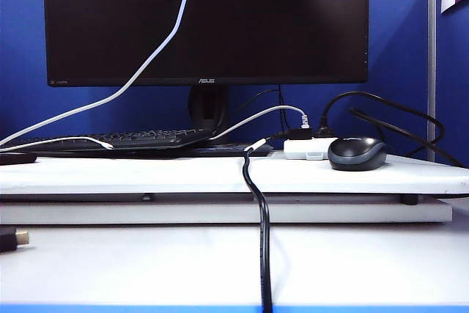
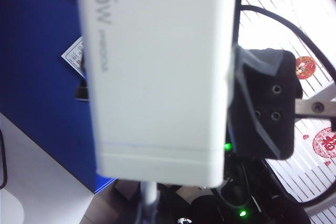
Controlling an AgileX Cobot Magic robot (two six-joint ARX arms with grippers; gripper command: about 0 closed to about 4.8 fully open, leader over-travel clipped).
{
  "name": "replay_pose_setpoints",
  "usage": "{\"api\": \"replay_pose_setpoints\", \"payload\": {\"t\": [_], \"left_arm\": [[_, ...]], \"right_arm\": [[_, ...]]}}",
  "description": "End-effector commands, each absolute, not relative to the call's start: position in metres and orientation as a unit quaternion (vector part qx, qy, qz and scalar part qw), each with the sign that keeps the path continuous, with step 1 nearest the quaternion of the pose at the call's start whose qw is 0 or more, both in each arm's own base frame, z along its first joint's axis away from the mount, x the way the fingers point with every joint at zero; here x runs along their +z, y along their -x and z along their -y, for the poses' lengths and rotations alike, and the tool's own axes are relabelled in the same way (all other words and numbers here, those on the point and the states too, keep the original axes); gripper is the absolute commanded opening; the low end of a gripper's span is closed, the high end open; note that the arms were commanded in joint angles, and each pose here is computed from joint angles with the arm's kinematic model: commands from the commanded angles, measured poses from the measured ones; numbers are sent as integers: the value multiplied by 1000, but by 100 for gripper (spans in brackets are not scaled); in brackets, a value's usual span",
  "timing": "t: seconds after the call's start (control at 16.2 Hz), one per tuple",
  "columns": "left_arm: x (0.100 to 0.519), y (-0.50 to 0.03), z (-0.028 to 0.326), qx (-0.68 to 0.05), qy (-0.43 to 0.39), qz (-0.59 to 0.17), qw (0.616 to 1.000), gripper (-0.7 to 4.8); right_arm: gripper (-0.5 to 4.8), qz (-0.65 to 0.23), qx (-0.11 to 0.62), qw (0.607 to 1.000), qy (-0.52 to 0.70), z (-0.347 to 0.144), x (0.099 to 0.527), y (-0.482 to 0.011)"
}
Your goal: Pick up the Type-C charging cable and the charging base, insert one end of the Type-C charger into the corresponding slot on the base, and finally place the plugged-in charger back on the table.
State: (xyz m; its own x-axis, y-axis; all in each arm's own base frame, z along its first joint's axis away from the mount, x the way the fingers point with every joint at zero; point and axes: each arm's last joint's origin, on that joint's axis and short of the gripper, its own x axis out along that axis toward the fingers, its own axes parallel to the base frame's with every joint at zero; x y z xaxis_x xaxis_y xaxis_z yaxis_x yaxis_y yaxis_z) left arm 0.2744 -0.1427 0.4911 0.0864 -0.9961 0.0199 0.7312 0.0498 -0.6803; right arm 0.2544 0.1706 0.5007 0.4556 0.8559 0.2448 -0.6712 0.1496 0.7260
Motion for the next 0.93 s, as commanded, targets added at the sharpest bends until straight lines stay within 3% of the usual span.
{"api": "replay_pose_setpoints", "payload": {"t": [0.06,0.93], "left_arm": [[500,-271,140,-638,267,-210,691,-6],[500,-271,140,-635,271,-213,691,-6]], "right_arm": [[-1,-121,525,739,-405,-171,502,-250],[-1,-104,539,724,-417,-170,508,-248]]}}
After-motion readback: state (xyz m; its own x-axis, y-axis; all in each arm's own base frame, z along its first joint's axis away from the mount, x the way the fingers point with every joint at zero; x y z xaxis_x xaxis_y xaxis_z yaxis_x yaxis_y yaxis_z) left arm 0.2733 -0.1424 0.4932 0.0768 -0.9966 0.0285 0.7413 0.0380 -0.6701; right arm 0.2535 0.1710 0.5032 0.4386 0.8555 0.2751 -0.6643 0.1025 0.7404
